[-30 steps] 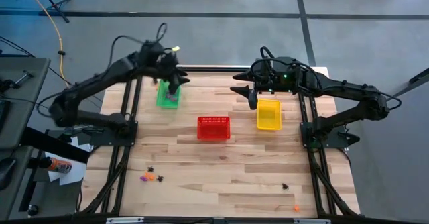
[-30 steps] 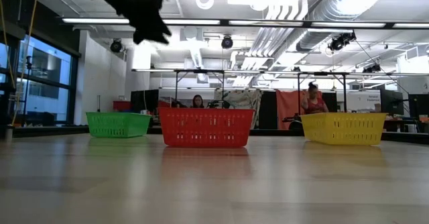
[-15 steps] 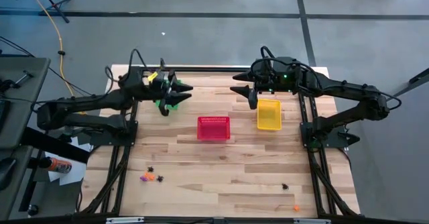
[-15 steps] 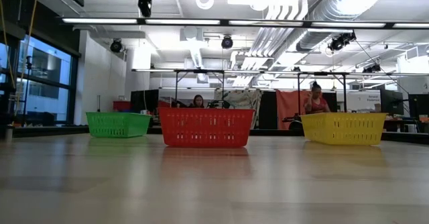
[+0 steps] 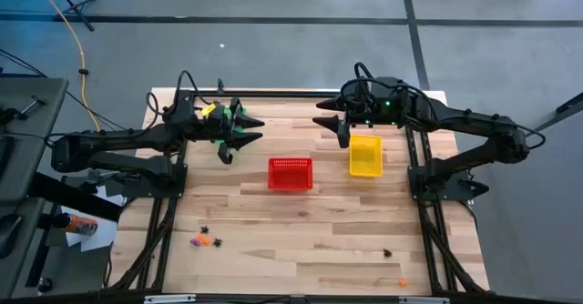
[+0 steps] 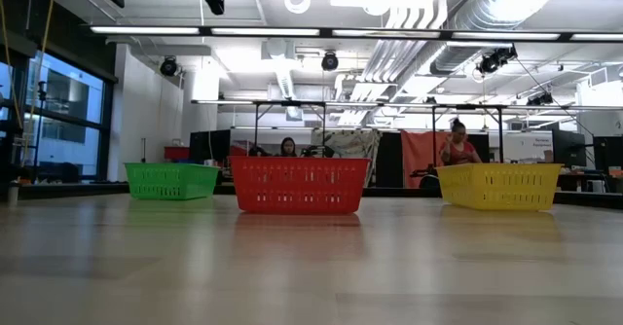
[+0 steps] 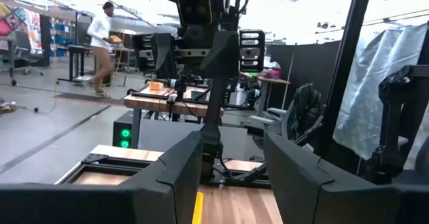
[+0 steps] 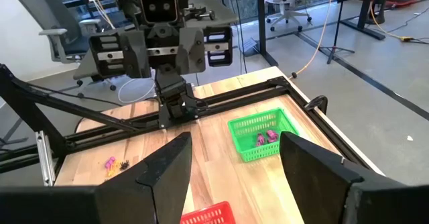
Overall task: Sort Halloween decoration
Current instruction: Put the purple skeleton toy into the green bin
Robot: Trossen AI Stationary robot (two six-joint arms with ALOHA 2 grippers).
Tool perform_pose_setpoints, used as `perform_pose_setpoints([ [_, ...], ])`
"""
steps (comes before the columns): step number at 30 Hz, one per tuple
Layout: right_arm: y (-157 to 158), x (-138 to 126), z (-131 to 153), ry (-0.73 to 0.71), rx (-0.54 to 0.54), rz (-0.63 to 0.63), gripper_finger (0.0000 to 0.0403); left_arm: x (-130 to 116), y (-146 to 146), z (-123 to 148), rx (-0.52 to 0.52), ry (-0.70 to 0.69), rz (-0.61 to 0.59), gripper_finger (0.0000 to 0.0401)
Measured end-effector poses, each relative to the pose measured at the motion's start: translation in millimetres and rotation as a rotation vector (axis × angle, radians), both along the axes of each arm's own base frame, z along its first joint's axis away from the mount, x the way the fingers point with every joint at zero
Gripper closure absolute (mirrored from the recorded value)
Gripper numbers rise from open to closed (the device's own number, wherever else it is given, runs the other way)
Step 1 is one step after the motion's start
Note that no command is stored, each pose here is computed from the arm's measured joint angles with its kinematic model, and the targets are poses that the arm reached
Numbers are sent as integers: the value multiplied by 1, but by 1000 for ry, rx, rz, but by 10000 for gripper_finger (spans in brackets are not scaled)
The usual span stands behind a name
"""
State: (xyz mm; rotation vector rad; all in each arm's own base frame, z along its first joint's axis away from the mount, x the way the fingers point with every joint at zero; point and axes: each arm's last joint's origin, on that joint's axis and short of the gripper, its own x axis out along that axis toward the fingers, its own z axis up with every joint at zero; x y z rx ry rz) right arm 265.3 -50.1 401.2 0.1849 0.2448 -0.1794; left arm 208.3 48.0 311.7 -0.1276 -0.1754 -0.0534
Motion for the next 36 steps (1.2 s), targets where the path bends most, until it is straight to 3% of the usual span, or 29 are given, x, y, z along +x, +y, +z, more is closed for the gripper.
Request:
perform_pose_setpoints([
  [11,0,0,0,6,-42,11,181,0,0,0,-2,0,1,254],
  [16,0,0,-1,15,-23,9,181,0,0,0,-64,2,-10,253],
  [24,4,-4,-12,131,32,104,181,0,0,0,-97,4,-16,255],
  [36,5,-8,-21,226,34,122,181,0,1,0,-134,3,-2,259],
])
